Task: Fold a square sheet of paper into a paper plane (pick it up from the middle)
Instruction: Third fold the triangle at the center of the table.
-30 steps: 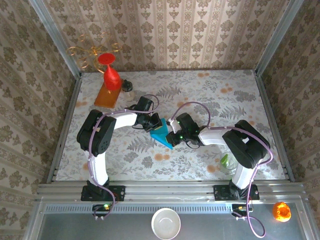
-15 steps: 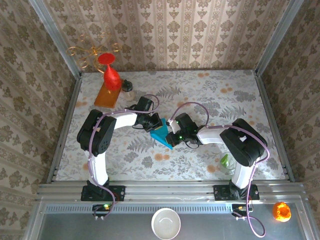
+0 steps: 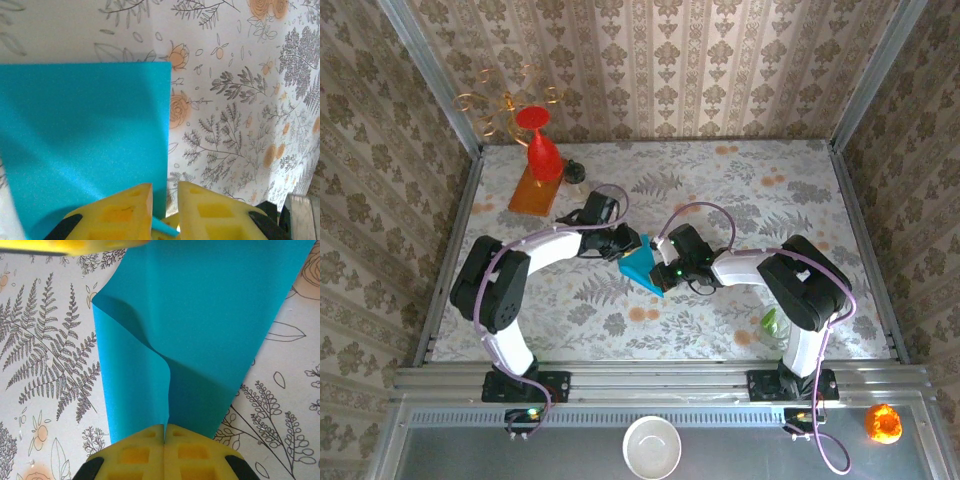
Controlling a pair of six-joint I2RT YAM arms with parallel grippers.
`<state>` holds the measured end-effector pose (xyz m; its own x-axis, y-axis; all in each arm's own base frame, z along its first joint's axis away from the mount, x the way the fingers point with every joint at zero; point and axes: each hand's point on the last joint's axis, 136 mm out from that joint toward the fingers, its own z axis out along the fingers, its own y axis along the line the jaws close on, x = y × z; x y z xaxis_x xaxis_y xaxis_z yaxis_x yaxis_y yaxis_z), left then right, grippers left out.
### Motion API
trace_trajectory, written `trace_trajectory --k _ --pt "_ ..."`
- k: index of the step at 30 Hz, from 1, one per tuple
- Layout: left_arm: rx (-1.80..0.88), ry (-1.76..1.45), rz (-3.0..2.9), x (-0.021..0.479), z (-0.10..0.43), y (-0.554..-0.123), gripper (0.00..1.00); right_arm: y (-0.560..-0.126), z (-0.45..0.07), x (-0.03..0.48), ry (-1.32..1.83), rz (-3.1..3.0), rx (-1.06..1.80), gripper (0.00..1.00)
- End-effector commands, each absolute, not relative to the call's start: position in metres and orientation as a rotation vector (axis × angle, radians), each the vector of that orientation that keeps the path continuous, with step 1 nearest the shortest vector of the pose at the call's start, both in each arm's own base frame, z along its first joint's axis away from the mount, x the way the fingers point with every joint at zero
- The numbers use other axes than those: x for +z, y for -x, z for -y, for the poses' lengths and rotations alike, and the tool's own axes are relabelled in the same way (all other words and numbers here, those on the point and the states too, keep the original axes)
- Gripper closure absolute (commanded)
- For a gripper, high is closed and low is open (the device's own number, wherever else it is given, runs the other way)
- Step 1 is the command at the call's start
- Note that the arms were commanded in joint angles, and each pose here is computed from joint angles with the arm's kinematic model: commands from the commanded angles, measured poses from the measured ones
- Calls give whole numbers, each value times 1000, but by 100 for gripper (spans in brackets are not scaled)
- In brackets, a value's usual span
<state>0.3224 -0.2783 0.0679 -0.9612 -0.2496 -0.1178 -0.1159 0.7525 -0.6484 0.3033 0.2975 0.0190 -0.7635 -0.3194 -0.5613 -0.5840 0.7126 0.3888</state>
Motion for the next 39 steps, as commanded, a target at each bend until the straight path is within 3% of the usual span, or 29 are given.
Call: trace_trajectory --k 1,14,39 --pt "-968 381 -2754 65 269 -310 78 -297 -287 1 675 -2552 730 100" --pt "-1014 445 -2782 47 283 -283 87 -297 -284 -2 664 -2570 717 100" --pt "-867 526 -2867 14 264 -266 89 -299 -282 -5 649 -2592 699 99"
